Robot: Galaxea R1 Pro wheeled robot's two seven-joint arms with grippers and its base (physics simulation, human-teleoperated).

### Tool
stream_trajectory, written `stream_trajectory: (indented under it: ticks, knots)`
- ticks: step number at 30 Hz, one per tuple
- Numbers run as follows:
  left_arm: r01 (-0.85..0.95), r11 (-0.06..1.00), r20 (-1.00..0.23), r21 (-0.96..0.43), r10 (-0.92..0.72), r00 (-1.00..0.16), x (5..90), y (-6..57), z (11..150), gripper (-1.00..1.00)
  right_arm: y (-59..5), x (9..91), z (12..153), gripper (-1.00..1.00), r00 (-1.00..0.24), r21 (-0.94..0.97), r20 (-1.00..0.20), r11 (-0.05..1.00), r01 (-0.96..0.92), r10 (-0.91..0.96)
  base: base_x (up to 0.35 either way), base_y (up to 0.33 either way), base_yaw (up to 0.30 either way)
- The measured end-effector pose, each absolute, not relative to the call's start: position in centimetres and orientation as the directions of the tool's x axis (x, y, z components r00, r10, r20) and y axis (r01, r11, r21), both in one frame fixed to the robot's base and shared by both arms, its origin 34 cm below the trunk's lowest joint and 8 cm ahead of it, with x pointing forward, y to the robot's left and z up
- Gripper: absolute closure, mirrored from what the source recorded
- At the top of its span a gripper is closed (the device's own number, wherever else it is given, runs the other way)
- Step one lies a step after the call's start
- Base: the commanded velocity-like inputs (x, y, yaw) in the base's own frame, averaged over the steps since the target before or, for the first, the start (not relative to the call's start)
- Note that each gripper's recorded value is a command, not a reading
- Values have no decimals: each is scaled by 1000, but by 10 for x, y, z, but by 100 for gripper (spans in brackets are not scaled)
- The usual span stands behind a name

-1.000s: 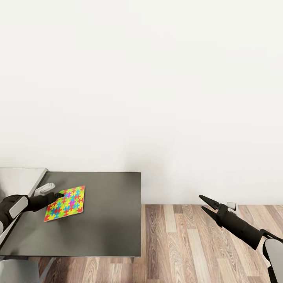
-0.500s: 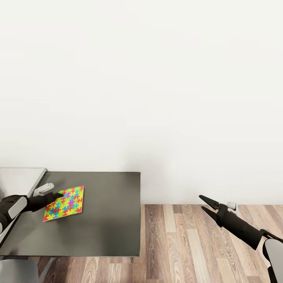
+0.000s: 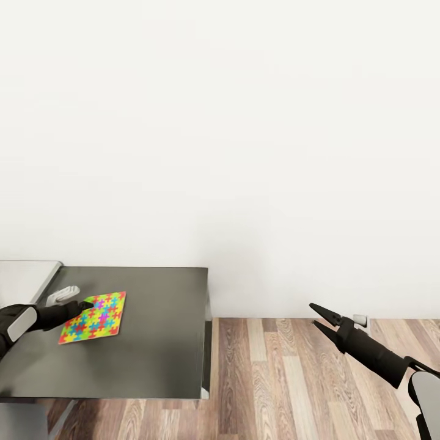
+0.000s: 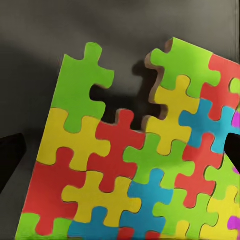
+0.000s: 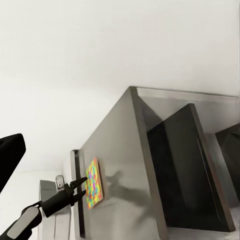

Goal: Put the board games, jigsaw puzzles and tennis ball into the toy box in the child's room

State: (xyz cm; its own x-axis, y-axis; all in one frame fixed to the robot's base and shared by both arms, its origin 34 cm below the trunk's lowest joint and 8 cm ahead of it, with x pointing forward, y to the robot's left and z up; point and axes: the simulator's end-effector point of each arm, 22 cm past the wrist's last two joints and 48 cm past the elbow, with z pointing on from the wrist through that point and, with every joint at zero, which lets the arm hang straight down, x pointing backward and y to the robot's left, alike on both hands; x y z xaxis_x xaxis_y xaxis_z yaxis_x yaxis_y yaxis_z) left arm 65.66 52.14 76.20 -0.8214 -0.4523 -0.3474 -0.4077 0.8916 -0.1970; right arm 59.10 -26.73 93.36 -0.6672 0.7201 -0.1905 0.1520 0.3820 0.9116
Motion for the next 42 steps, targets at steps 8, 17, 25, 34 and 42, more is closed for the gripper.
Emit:
stream_trajectory:
  ticks: [8,17,25,34,42]
  knots:
    - [-408,892,-347,-197,-452,-822,656,522,762,-100,-267,591,934,-100,-667,912,-191,382,152,720,0,-60,0]
    - [-407,892,-348,-195,-451,-822,656,523,762,-100,-267,591,933,-100,-667,912,-190,381,152,720,0,-84,0]
    - [-407,892,-347,-196,-451,-822,656,522,762,-100,-267,591,933,-100,-666,912,-190,382,153,721,0,-111,0]
    - [-375,894,-340,-248,-442,-830,661,500,759,-100,-267,591,934,-100,-667,912,-190,382,152,720,0,-114,0]
    - [-365,897,-340,-248,-434,-834,661,499,759,-100,-270,591,934,-100,-663,912,-191,380,152,724,0,-57,0]
